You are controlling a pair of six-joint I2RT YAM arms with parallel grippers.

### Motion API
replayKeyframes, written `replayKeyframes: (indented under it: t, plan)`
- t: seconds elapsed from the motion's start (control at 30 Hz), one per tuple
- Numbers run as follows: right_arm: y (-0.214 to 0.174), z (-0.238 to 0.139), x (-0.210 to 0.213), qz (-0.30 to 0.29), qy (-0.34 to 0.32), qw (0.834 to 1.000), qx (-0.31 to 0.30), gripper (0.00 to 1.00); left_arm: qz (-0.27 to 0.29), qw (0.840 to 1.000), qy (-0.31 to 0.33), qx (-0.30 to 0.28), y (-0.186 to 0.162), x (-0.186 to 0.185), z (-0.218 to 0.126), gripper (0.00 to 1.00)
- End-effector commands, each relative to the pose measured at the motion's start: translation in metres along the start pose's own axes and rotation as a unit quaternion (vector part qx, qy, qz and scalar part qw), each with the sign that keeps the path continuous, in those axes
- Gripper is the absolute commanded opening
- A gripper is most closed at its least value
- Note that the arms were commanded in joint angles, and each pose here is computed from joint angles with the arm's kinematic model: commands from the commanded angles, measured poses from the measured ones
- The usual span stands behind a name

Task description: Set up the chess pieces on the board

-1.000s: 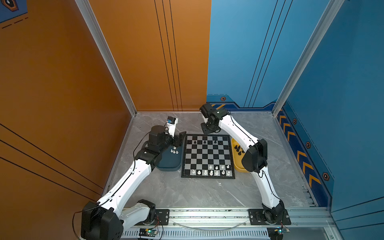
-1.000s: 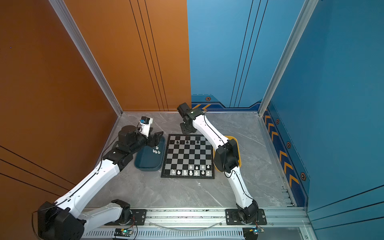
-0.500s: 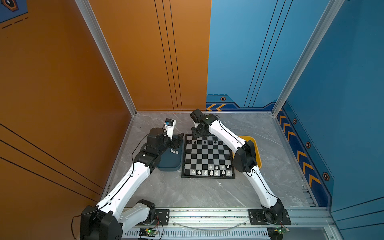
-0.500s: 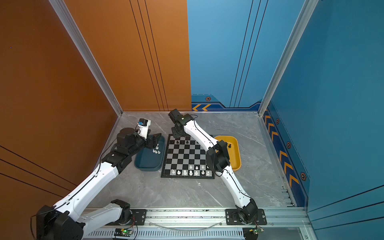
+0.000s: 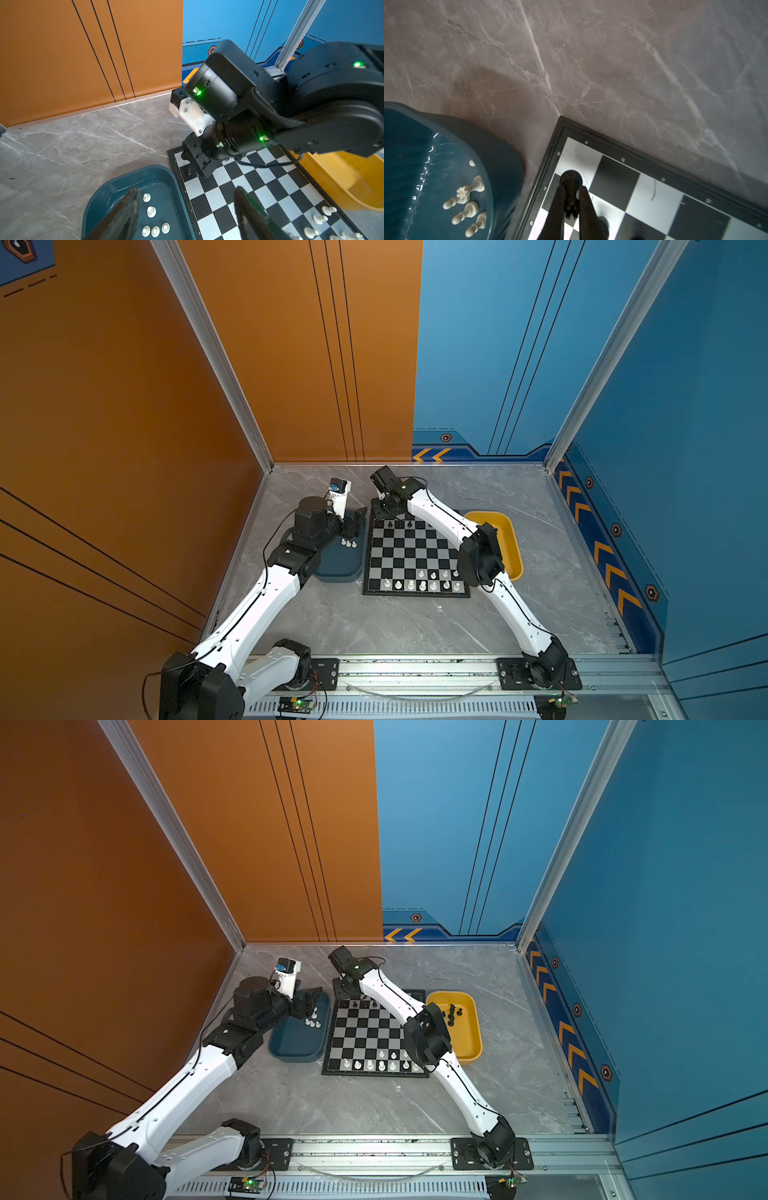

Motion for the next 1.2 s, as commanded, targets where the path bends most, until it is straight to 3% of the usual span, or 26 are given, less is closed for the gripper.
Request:
replayKeyframes:
  t: [0.0, 1.17]
  plan:
    - [0.005, 0.003, 0.005, 0.016, 0.016, 1.0, -0.009, 0.0, 0.008, 1.0, 0.015, 0.0, -0.002, 0.004, -0.004, 0.73]
    - [0.002, 0.002, -0.006, 0.009, -0.033, 0.999, -0.011, 0.0, 0.007, 1.0, 0.012, 0.0, -0.003, 0.003, -0.002, 0.73]
Point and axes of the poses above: each gripper's point midway between its finger pads, its own z axis out along the fingers, its own x axis along the line the jaws close on, y = z × x, the point moved 6 cm from there along -z, back along the fingers, and after that the axes turned 10 degrees about z, right-handed, at the moved point
